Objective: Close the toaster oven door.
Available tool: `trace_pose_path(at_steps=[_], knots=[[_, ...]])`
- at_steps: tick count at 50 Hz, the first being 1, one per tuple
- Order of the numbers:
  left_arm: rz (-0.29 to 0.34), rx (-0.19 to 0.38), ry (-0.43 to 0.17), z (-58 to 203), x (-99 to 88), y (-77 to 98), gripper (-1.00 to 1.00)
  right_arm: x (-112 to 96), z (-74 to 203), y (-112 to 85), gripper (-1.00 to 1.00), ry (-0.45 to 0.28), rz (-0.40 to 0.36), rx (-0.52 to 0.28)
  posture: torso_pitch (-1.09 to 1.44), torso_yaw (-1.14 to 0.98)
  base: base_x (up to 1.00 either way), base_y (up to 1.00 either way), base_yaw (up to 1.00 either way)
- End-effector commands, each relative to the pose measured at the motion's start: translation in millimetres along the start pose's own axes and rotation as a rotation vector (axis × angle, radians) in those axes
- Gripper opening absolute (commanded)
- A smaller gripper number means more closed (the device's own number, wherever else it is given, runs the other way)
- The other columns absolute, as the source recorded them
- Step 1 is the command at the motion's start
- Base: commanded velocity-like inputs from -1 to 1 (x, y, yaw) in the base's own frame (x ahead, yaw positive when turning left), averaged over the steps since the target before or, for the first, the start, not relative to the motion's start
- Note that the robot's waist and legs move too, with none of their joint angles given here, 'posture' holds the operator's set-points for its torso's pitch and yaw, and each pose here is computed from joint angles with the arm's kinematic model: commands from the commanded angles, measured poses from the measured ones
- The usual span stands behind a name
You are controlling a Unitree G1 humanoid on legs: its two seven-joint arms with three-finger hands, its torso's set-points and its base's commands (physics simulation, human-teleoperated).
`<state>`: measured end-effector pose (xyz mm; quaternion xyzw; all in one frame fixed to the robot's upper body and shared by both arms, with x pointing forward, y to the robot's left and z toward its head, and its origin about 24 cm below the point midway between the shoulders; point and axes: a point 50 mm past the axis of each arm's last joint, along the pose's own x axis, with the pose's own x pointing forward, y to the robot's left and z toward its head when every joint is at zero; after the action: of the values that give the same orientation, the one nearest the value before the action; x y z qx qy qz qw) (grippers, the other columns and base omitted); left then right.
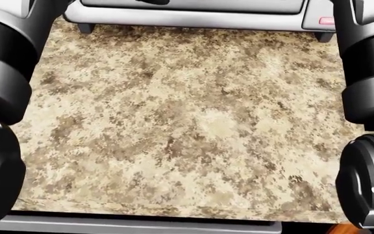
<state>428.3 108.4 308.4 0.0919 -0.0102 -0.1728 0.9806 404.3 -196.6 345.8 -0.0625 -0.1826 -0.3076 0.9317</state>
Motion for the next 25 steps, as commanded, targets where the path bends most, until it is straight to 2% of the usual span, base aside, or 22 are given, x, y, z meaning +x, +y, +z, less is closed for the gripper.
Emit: trace_pose_path(at_steps=[1, 11, 17, 19, 25], knots=[[0.105, 0.087, -0.23, 58.0, -13.6, 13.0, 1.0, 2.3, 27.4, -4.7, 1.0, -0.092, -0.016, 0.046, 0.0, 0.0, 0.0, 0.0, 0.0], [0.115, 0.104, -0.216, 55.4, -12.6, 12.7, 1.0, 2.3, 28.0, -4.9, 1.0, -0.092, -0.018, 0.047, 0.0, 0.0, 0.0, 0.0, 0.0], [0.132, 0.093, -0.209, 53.4, -12.3, 14.1, 1.0, 2.4, 28.0, -4.6, 1.0, -0.091, -0.018, 0.047, 0.0, 0.0, 0.0, 0.0, 0.0], [0.189, 0.071, -0.215, 55.1, -13.1, 16.9, 1.0, 2.3, 28.3, -4.8, 1.0, -0.091, -0.019, 0.048, 0.0, 0.0, 0.0, 0.0, 0.0], [0.254, 0.069, -0.206, 53.9, -12.7, 18.1, 1.0, 2.8, 27.9, -6.0, 1.0, -0.09, -0.022, 0.047, 0.0, 0.0, 0.0, 0.0, 0.0]])
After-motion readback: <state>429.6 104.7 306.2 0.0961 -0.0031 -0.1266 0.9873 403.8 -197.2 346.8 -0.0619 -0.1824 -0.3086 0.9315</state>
